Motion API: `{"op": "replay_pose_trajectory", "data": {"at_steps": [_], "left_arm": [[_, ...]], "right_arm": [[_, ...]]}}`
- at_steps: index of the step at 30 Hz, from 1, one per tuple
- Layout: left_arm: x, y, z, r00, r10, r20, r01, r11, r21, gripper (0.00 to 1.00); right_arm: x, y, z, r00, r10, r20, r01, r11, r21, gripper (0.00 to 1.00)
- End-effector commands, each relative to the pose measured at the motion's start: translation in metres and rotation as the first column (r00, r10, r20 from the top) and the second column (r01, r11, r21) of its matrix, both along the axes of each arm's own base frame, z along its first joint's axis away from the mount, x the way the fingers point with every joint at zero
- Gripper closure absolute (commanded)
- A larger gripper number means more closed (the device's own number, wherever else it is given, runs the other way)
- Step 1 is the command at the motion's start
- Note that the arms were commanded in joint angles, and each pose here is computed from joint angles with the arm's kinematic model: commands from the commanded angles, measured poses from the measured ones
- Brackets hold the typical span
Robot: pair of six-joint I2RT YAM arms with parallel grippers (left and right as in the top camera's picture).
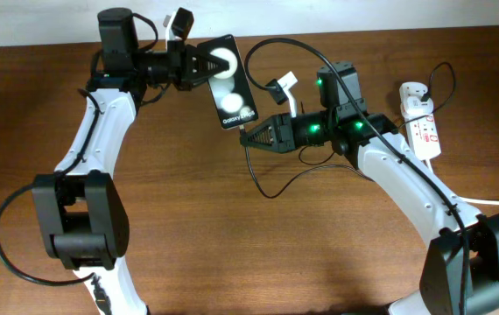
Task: Plug charger to phone and switch on socket
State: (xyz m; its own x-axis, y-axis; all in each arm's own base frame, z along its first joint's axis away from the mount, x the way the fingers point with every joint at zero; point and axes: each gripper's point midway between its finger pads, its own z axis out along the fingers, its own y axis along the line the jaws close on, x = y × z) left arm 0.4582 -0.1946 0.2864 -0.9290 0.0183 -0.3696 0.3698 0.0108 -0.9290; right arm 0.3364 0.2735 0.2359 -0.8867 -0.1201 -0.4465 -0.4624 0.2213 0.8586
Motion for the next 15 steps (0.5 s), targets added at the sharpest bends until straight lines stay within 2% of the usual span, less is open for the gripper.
{"op": "replay_pose_trajectory", "data": {"at_steps": [1, 11, 15], "left_arm": [[-0.0075, -0.0035, 0.0077, 0.998, -0.046, 0.033, 0.047, 0.999, -0.018, 1.00], [-0.0077, -0.0040, 0.0078, 0.998, -0.048, 0.036, 0.048, 0.999, -0.018, 1.00], [-0.0076, -0.0038, 0.0078, 0.998, -0.047, 0.036, 0.048, 0.999, -0.018, 1.00]], "right_arm": [[0.0030, -0.0001, -0.0023, 1.000, -0.004, 0.009, 0.004, 1.000, -0.001, 0.96], [0.0037, 0.0021, 0.0033, 1.000, 0.014, 0.024, -0.014, 0.999, 0.029, 0.96], [0.0053, 0.0002, 0.0004, 0.999, 0.042, -0.012, -0.041, 0.997, 0.066, 0.96]]}}
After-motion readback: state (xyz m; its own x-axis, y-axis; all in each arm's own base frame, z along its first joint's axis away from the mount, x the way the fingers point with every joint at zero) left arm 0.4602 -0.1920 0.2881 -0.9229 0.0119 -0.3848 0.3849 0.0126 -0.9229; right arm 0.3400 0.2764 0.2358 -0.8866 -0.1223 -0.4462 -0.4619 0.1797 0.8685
